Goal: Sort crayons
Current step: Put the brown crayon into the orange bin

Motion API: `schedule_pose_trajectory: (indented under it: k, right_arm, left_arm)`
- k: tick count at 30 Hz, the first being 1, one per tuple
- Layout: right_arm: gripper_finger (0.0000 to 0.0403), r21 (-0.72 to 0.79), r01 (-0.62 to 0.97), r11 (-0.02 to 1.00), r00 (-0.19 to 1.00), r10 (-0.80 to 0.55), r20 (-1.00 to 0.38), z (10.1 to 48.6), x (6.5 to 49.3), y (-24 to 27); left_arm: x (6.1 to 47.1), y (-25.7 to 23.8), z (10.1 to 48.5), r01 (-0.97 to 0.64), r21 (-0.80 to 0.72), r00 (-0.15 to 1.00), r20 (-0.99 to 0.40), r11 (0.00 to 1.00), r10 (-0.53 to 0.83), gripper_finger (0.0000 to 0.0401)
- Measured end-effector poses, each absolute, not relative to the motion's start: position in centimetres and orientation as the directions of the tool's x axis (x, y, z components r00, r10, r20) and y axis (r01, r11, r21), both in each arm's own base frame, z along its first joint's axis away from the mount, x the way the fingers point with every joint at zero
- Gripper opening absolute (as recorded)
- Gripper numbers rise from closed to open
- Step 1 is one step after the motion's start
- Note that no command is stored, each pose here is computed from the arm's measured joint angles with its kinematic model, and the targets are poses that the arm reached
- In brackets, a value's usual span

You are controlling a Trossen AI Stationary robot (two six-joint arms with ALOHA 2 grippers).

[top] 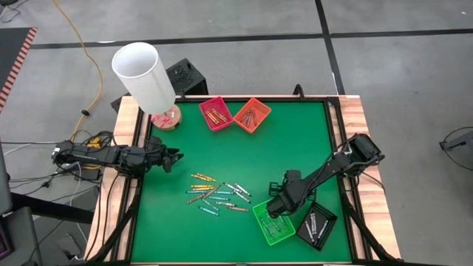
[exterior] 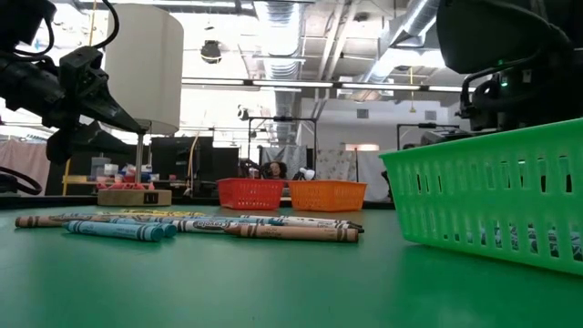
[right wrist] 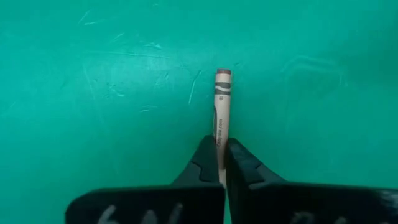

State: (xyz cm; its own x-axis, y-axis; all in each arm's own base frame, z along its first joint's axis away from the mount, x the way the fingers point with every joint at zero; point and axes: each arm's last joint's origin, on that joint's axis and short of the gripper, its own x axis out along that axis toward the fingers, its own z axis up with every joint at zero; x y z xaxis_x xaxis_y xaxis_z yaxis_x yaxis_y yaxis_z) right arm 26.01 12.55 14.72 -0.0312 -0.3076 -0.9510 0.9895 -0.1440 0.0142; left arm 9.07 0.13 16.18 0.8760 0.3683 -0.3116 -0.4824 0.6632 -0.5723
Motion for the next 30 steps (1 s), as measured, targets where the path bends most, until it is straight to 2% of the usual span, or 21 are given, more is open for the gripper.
schedule_pose_trajectory:
  k: [5, 16, 24, 30]
  right_arm:
    - [0.0004, 0.011, 0.996, -0.094, -0.019, -0.318, -0.948, 15.0, 26.3, 12.6]
    - [0.0002, 0.098, 0.995, 0.031, 0.102, -0.406, -0.908, 17.4, 29.0, 11.3]
    - [0.0001, 0.080, 0.987, 0.142, 0.137, -0.460, -0.877, 19.2, 31.7, 7.4]
    - [0.0001, 0.103, 0.967, 0.232, 0.207, -0.490, -0.847, 20.5, 34.1, 3.3]
  left_arm:
    - [9.1, 0.1, 16.2, -0.482, -0.573, 0.876, -0.312, 0.663, 0.368, 0.0215]
    - [9.1, 0.1, 16.2, -0.483, -0.574, 0.876, -0.312, 0.661, 0.369, 0.0215]
    - [9.1, 0.1, 16.2, -0.483, -0.575, 0.876, -0.312, 0.661, 0.369, 0.0215]
    - [9.1, 0.1, 16.2, -0.483, -0.574, 0.876, -0.312, 0.661, 0.369, 0.0215]
